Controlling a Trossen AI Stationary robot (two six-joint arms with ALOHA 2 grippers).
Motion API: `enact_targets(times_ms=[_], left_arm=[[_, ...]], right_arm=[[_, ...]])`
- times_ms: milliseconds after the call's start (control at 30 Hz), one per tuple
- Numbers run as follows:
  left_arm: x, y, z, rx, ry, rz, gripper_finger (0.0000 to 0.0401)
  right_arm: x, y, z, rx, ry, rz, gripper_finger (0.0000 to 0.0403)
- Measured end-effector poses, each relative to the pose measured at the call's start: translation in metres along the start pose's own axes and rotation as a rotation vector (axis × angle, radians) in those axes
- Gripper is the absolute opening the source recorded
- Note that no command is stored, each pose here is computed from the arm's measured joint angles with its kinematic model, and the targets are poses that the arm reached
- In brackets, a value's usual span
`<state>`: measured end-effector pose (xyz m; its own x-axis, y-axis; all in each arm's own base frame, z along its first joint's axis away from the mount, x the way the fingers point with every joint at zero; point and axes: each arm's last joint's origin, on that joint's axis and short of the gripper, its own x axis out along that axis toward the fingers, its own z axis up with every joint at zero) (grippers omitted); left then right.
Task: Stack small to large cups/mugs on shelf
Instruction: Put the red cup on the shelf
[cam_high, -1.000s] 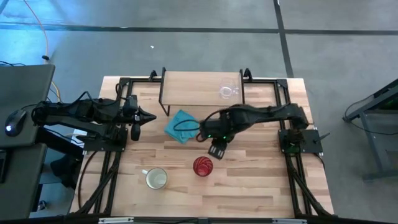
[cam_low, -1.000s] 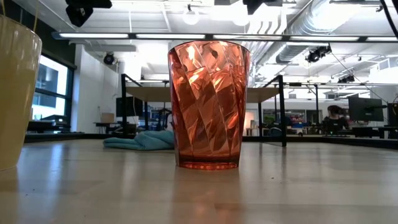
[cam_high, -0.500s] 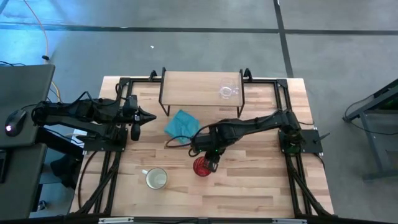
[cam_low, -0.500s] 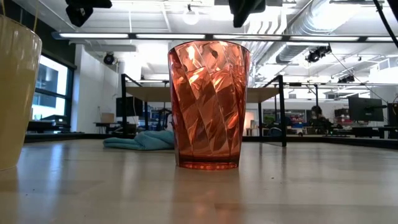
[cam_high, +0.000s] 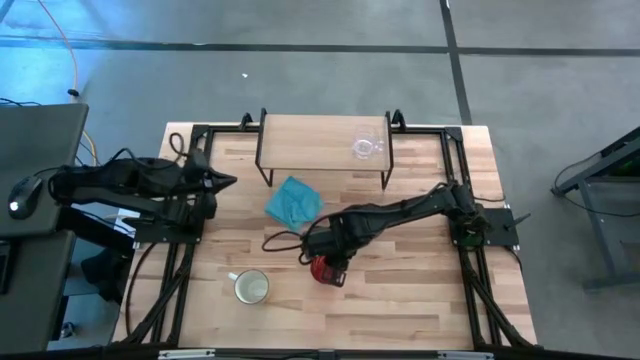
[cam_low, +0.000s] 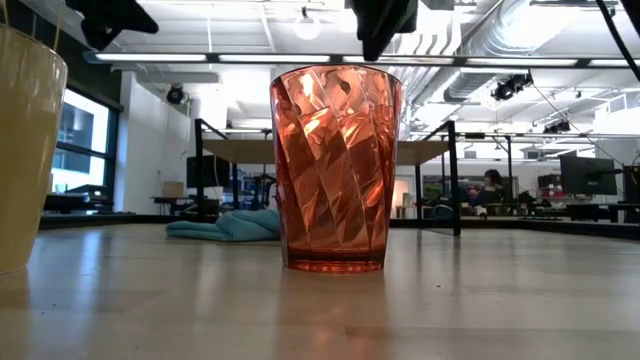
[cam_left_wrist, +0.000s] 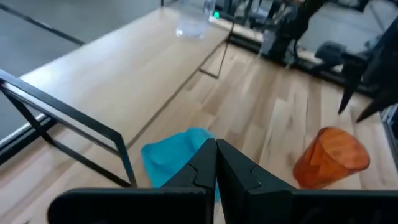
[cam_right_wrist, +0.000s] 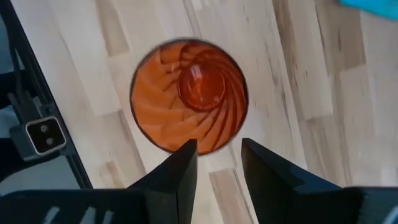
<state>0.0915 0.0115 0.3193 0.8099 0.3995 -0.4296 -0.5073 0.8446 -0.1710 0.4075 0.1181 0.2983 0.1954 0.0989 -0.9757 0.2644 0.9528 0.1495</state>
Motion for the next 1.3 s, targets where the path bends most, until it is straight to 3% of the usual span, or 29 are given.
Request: enact_targets(times_ms=[200, 400, 900, 1300], left_arm=[[-0.020, 0.010, 0.000, -0.049, -0.106, -0.015, 0.0001], [-0.033, 0.017, -0.001, -0.074, -0.159, -0.037, 0.0001], [-0.034, 0.018, -0.001, -0.075, -0.168, -0.034, 0.0001], [-0.034, 0.018, -0.001, -0.082, -0.178, -0.024, 0.0001]], right_arm=[[0.003, 0.000, 0.004, -0.016, -0.037, -0.021, 0.0119], [0.015, -0.001, 0.006, 0.058, 0.000, -0.034, 0.0119], [0.027, -0.010, 0.013, 0.176, 0.039, -0.042, 0.0119], [0.048, -0.012, 0.017, 0.169, 0.095, -0.067, 0.0097]])
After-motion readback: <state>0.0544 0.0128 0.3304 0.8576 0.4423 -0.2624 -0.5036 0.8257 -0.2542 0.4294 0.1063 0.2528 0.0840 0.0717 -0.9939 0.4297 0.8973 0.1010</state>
